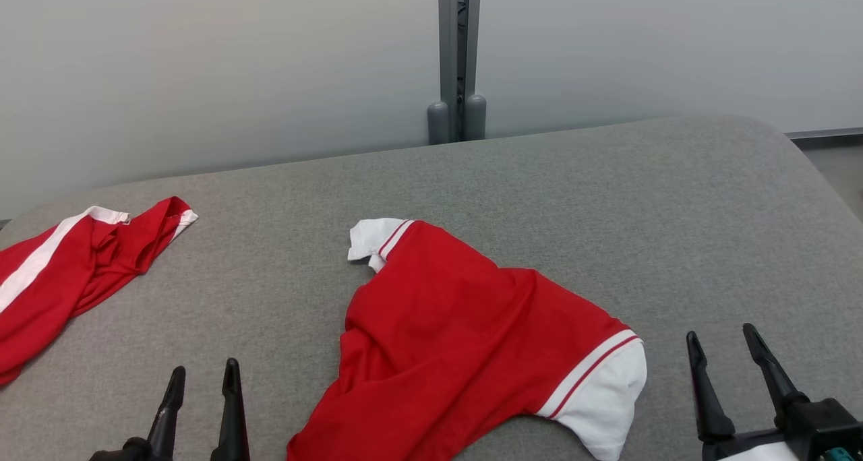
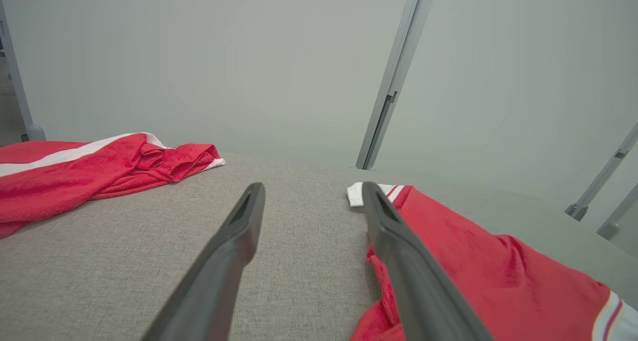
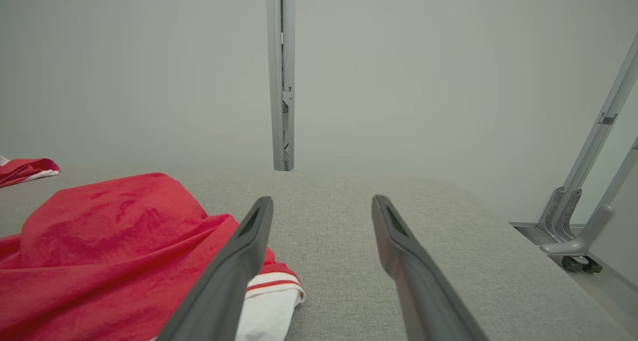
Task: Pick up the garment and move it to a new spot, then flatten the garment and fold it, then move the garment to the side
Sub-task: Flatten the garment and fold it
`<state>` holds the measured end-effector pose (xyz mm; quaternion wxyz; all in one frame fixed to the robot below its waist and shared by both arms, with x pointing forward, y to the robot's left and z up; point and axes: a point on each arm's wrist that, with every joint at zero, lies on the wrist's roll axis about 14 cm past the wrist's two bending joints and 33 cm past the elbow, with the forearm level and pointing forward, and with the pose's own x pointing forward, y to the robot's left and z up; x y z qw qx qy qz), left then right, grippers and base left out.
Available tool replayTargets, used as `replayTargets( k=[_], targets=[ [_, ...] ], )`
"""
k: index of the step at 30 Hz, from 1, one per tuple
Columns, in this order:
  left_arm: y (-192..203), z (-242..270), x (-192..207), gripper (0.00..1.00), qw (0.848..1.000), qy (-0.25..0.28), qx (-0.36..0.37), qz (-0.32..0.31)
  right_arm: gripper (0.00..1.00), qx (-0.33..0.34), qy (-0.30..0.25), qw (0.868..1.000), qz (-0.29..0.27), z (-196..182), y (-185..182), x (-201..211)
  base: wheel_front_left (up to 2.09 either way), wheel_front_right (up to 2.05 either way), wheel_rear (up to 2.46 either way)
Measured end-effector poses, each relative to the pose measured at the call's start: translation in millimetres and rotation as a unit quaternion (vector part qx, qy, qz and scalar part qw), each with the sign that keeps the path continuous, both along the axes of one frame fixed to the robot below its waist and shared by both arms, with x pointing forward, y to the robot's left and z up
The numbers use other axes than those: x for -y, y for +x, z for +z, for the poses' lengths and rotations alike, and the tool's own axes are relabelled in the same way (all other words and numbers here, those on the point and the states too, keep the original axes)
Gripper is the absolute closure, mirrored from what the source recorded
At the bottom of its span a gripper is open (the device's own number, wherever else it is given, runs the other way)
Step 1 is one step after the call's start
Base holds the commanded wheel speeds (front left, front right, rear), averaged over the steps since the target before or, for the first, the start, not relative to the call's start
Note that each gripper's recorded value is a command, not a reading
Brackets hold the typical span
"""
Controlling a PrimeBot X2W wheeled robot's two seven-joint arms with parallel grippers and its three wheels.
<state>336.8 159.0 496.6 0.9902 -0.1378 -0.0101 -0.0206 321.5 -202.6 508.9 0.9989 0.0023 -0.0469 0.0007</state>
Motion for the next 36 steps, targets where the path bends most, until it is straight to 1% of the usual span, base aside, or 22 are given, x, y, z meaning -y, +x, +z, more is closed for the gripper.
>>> replayTargets(
  k=[4,8,10,16,21,25,30,34,36],
  targets=[
    [6,-4,-12,0.00,1.000,0.004,0.001,0.026,0.00,-0.007,0.005,1.000,0.010,-5,3,-8,0.00,0.00,0.00],
    [11,4,-34,0.00,0.998,0.022,0.015,0.057,0.00,-0.019,0.009,1.000,0.022,-12,2,-17,0.00,0.00,0.00],
    [10,5,-38,0.00,0.998,0.028,0.018,0.060,0.00,-0.020,0.009,0.999,0.025,-13,3,-20,0.00,0.00,0.00],
    [7,-1,-36,0.00,0.998,0.014,0.011,0.054,0.00,-0.015,0.009,0.999,0.034,-9,7,-25,0.00,0.00,0.00],
    [5,-1,-34,0.00,0.999,0.014,0.010,0.049,0.00,-0.014,0.009,0.999,0.036,-9,7,-27,0.00,0.00,0.00],
    [3,-5,-30,0.00,0.999,0.020,0.004,0.042,0.00,-0.010,0.013,0.999,0.038,-7,8,-28,0.00,0.00,0.00],
    [-4,-7,-25,0.00,0.999,0.040,0.000,0.033,0.00,0.025,0.005,0.999,0.033,17,14,-21,0.00,0.00,0.00],
    [-14,-8,-23,0.00,0.998,0.056,-0.003,0.027,0.00,0.035,-0.005,0.999,0.041,24,15,-19,0.00,0.00,0.00],
    [-23,-15,-18,0.00,0.998,0.048,-0.026,0.018,0.00,0.034,-0.005,0.998,0.045,23,15,-18,0.00,0.00,0.00]
  ],
)
